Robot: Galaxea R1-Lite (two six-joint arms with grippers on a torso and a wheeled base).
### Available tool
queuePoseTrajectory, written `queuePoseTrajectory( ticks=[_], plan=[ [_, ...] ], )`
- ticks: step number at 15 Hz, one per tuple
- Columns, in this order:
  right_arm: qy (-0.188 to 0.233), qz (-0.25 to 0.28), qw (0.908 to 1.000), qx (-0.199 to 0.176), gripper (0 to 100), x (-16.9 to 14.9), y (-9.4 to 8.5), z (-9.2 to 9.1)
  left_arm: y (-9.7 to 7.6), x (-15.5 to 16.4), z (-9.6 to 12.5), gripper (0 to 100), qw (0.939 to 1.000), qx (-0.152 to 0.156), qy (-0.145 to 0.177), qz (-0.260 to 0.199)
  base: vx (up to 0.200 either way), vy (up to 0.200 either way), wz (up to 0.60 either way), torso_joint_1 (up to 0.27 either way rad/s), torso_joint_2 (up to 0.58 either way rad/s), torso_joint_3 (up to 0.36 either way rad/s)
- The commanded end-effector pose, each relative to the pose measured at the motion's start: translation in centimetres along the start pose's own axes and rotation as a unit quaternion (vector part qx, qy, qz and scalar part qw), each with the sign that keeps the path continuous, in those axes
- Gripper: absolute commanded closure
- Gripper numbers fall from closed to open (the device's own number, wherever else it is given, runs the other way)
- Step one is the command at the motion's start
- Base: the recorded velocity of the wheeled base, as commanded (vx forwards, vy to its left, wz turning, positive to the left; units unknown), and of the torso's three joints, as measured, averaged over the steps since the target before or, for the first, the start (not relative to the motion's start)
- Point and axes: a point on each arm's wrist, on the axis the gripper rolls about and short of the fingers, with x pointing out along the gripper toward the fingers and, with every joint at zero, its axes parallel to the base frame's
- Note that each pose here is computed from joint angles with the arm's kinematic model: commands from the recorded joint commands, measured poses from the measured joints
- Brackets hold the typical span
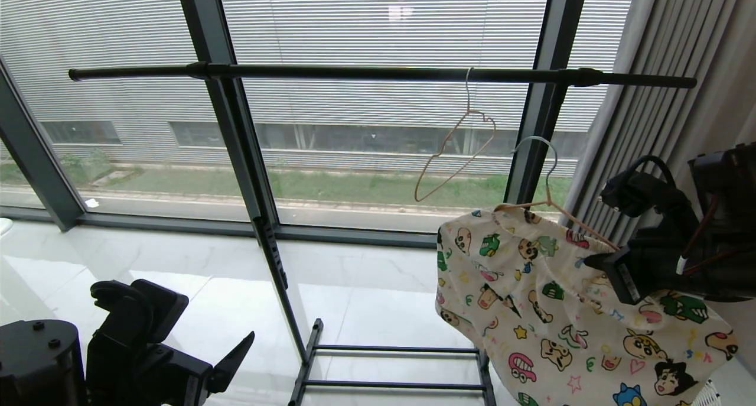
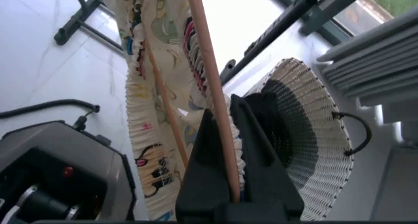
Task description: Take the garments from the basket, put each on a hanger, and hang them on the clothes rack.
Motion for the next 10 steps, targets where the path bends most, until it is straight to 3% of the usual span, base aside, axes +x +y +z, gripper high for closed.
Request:
queuePoseTrajectory(
  ticks=[1,6,10],
  plan=[
    [0.004,-0.016,0.9993,0.033,100,-0.3,-0.1,0.0,0.4,-0.1,0.0,0,0.9999,-0.005,-0.001,0.012,0.0,0.0,0.0,0.0,0.0,0.0],
    [-0.019,-0.057,0.9884,0.139,100,-0.5,-0.9,1.7,0.6,0.0,0.2,0,0.9995,-0.007,0.0,0.031,0.0,0.0,0.0,0.0,0.0,0.0],
    [-0.044,-0.095,0.9818,0.158,100,0.4,-2.5,4.2,0.6,0.1,0.2,0,0.9995,-0.005,0.0,0.031,0.0,0.0,0.0,0.0,0.0,0.0]
  ],
)
